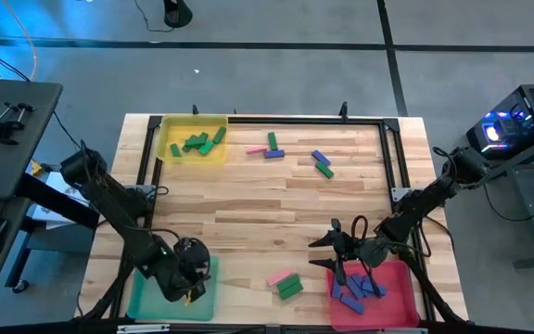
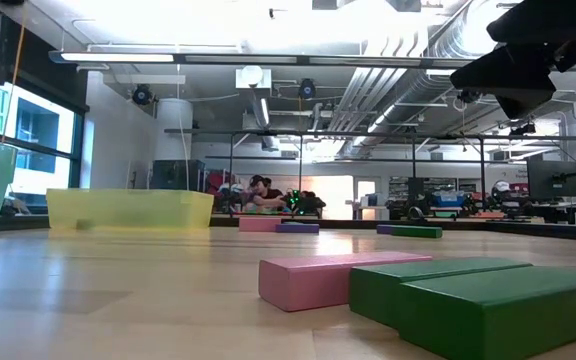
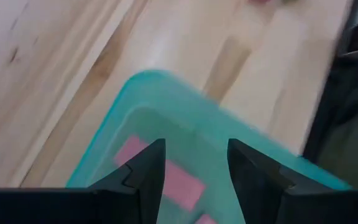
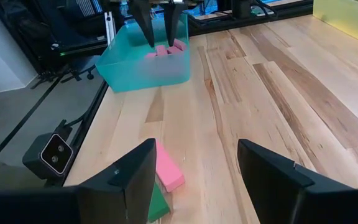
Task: Sort blocks
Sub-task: Put the green block into the yellow bin
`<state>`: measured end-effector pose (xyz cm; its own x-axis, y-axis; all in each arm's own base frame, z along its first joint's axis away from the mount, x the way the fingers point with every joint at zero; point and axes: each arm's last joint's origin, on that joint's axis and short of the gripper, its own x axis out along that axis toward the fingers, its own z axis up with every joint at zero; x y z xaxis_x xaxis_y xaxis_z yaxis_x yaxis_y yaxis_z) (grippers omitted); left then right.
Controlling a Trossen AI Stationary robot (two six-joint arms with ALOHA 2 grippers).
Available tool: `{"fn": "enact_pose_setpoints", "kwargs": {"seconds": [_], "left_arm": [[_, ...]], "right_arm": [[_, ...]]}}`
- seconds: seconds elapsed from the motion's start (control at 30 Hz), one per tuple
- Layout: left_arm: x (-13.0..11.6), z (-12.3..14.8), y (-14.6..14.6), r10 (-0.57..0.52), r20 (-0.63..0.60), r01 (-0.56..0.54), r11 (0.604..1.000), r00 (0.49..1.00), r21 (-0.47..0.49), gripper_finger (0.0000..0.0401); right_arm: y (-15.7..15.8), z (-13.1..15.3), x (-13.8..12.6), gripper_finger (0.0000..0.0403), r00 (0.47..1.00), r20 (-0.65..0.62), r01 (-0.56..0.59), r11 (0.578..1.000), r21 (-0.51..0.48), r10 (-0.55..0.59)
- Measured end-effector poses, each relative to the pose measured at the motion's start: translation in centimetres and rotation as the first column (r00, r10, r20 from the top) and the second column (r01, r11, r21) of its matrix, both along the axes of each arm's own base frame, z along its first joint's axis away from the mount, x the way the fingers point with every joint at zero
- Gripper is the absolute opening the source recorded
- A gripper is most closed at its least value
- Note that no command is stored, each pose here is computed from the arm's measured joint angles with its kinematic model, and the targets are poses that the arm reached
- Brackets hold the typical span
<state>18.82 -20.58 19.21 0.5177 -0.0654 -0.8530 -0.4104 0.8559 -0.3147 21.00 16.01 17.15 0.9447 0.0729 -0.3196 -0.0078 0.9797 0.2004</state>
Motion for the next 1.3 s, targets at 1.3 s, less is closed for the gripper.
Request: {"fn": "enact_pose_setpoints", "kwargs": {"seconds": [1.3], "left_arm": [[20.0, -2.9, 0.2, -0.632, 0.39, 0.471, 0.767, 0.669, 0.435, 0.0158]], "right_arm": [[0.2, 0.6, 0.2, 0.021, 0.997, 0.055, -0.047, 0.999, -0.001, 0.047]]}}
